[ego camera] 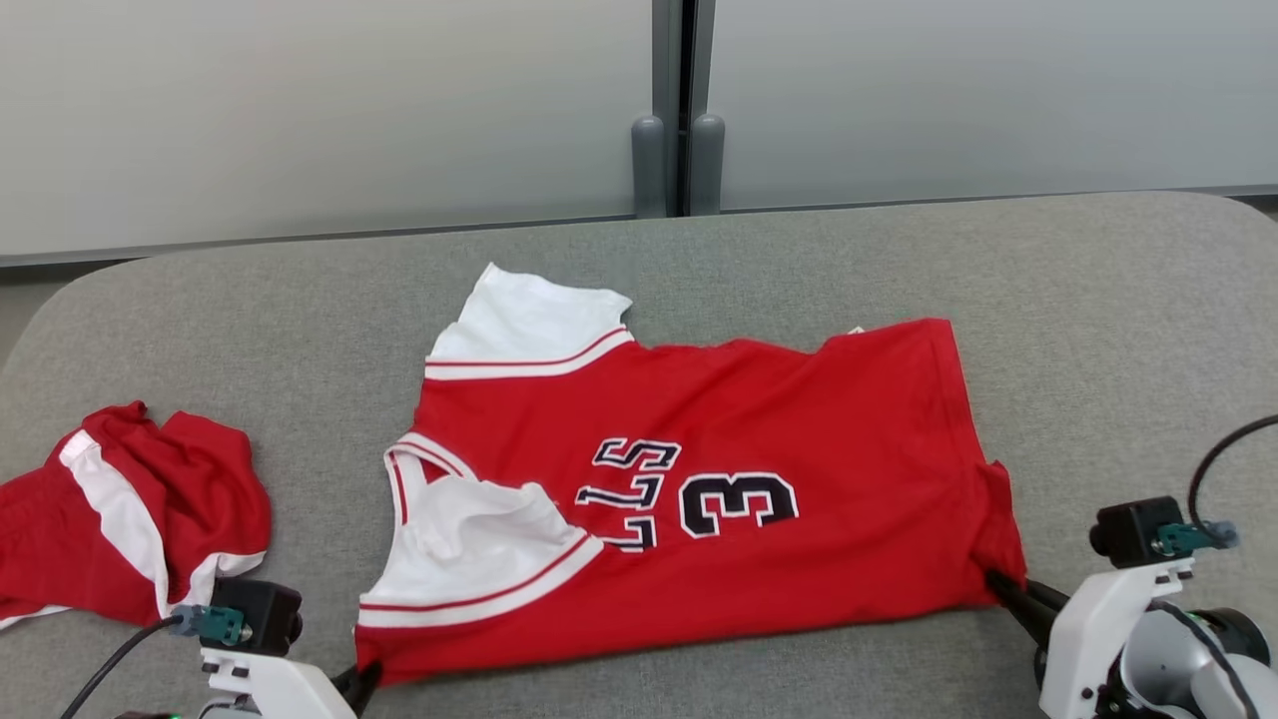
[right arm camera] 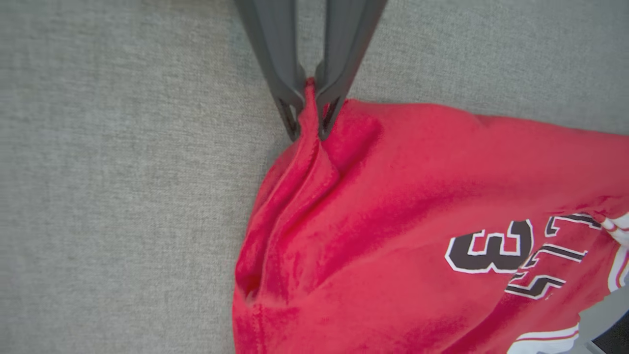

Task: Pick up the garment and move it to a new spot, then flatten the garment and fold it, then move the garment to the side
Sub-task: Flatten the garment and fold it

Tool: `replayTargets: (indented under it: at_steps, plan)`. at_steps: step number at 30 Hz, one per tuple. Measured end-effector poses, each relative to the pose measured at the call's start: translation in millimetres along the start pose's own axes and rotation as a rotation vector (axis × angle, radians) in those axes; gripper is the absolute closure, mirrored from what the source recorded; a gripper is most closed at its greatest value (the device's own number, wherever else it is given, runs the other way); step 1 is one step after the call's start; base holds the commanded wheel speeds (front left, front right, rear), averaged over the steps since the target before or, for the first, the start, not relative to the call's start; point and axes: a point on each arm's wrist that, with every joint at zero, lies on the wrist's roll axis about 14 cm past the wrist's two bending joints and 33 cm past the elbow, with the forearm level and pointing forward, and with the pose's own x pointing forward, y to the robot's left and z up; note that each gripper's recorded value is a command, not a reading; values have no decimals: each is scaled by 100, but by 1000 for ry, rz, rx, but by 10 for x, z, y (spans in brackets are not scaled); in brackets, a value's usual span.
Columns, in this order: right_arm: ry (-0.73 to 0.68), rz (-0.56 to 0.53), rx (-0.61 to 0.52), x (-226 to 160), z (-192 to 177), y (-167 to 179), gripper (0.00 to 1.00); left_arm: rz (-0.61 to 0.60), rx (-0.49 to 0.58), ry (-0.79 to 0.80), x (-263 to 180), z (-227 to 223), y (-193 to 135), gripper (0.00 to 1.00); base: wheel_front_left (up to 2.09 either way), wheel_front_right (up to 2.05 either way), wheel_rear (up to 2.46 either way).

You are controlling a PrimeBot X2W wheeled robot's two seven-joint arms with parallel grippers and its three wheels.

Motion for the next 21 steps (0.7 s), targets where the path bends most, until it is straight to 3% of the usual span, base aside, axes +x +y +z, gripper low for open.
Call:
replayTargets:
  at_steps: [21]
  plan:
    - [184,-42,115,-780,-510,16,100,-21,-64,187,-424,-485,-192,100,0,0,0]
